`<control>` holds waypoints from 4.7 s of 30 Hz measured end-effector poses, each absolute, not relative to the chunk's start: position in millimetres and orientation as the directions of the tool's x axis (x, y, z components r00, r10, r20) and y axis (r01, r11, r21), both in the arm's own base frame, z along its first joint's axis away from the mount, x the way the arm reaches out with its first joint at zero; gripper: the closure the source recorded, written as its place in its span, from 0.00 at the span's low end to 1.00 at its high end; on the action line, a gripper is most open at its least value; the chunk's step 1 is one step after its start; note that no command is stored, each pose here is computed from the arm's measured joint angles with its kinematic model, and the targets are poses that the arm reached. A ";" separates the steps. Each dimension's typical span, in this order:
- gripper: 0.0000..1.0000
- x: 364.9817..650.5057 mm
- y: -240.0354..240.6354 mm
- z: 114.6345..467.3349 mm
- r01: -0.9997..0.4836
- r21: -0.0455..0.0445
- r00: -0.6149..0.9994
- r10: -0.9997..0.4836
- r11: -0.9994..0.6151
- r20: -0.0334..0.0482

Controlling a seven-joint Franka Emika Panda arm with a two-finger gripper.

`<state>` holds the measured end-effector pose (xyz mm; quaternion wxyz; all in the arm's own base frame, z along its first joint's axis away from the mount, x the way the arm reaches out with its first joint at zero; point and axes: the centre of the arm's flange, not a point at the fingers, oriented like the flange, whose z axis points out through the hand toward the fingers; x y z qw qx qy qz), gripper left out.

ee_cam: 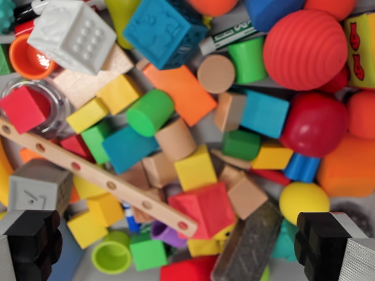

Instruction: Pick an object from the bin

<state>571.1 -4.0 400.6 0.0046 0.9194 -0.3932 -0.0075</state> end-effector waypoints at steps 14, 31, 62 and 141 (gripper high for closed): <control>0.00 550.8 12.6 392.1 -0.702 0.013 0.712 -0.702 -0.712 -0.011; 0.00 517.1 39.8 377.8 -0.663 0.012 0.748 -0.663 -0.748 -0.009; 0.00 433.8 107.2 342.5 -0.562 0.009 0.827 -0.562 -0.827 -0.006; 1.00 345.9 177.6 170.2 -0.458 0.002 0.889 -0.458 -0.889 -0.007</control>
